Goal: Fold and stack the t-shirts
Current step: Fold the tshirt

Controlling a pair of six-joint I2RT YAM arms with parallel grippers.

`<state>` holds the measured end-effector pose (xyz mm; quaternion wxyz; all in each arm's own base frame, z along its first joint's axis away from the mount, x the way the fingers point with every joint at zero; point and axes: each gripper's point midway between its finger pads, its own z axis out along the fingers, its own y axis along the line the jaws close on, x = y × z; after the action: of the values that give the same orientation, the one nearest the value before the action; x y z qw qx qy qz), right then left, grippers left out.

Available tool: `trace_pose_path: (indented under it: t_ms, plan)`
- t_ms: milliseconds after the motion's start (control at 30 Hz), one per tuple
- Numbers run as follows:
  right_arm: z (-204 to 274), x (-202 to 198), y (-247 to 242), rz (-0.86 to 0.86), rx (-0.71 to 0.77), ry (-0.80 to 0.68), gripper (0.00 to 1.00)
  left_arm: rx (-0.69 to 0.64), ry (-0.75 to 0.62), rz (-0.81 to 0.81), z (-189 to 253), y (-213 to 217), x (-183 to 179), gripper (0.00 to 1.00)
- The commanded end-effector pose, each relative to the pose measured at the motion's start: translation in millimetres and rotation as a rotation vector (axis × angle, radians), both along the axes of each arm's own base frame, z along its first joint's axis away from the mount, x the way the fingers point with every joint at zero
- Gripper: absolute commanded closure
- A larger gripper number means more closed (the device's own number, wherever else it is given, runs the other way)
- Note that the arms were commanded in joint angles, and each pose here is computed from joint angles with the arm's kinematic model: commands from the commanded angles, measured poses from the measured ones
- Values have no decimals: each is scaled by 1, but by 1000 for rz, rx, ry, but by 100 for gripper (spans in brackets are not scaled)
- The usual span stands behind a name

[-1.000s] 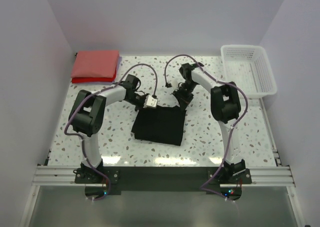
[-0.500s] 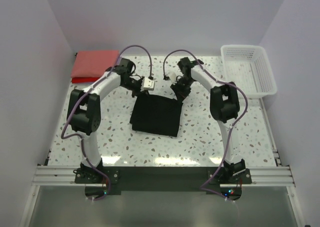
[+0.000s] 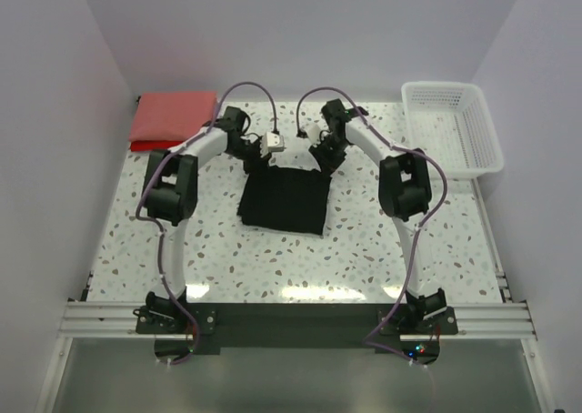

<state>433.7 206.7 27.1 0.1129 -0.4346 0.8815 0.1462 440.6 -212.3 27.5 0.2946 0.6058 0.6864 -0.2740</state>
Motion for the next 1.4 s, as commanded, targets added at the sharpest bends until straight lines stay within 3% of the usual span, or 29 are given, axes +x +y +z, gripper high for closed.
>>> trace_pose_path:
  t_ms: [0, 33, 67, 167, 200, 233, 300, 467, 567, 667, 800, 1000, 1200, 1367]
  plan:
    - [6, 48, -10, -104, -50, -169, 100, 21, -96, 132, 10, 14, 51, 88]
    - [8, 58, -8, -114, -44, -207, 100, 33, -113, 152, 11, 16, 60, 87]
    - [10, 64, -8, -135, -48, -227, 94, 29, -109, 186, 14, 18, 66, 86]
    - [29, 81, -8, -164, -47, -302, 64, -16, -94, 253, 37, 25, 77, 70]
    - [45, 84, -8, -188, -30, -330, 48, -37, -85, 280, 46, 28, 79, 65]
    - [59, 86, -6, -199, -6, -354, 43, -86, -84, 294, 69, 28, 78, 56]
    - [98, 79, -2, -220, 59, -393, 33, -160, -16, 370, 94, 37, 73, 51]
    - [154, 12, 51, -184, 432, -192, 33, -343, 240, 377, 147, 21, -2, 49]
    - [142, -53, 80, -156, 581, 107, 40, -394, 458, 394, 138, 9, -52, 49]
    - [131, -94, 102, -113, 633, 268, 49, -405, 668, 446, 111, 5, -86, 54]
    - [89, -132, 119, -124, 597, 452, 55, -421, 802, 506, 81, -1, -102, 54]
    - [-13, -130, 85, -294, 427, 573, 59, -360, 983, 629, 17, 2, -101, 56]
    - [-63, -106, 29, -439, 274, 533, 61, -268, 1067, 837, -52, 40, -104, 57]
    - [-59, -92, -5, -447, 200, 437, 61, -290, 984, 772, -30, 50, -102, 52]
